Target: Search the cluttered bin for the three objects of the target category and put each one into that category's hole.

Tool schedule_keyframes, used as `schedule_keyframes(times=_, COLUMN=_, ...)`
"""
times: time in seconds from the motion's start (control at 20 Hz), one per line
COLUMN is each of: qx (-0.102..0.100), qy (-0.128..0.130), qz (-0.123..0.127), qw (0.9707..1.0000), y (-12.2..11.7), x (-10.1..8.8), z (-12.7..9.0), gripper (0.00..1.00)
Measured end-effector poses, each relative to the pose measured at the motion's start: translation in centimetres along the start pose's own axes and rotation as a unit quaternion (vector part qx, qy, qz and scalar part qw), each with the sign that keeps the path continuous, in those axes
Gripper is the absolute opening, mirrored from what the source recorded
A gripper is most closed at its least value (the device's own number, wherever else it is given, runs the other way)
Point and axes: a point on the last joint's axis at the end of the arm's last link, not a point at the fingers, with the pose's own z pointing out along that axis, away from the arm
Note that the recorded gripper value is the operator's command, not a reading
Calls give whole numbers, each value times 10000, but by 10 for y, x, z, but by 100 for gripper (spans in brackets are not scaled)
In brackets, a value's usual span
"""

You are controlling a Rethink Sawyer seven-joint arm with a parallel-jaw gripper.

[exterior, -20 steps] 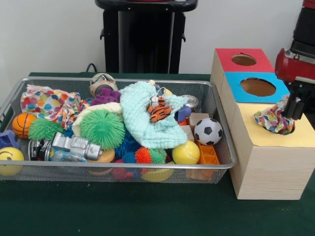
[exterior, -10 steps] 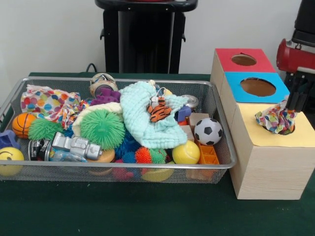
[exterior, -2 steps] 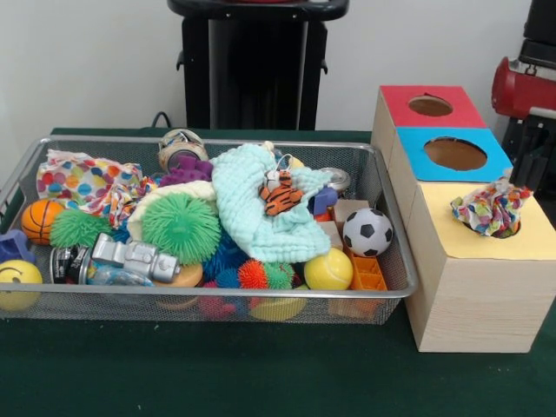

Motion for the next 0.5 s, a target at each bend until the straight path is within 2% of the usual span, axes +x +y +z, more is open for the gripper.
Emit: schedule_keyframes(times=0.5, qx=6, qy=9, qz=1, qw=10000, y=0, x=1, z=1, gripper=0)
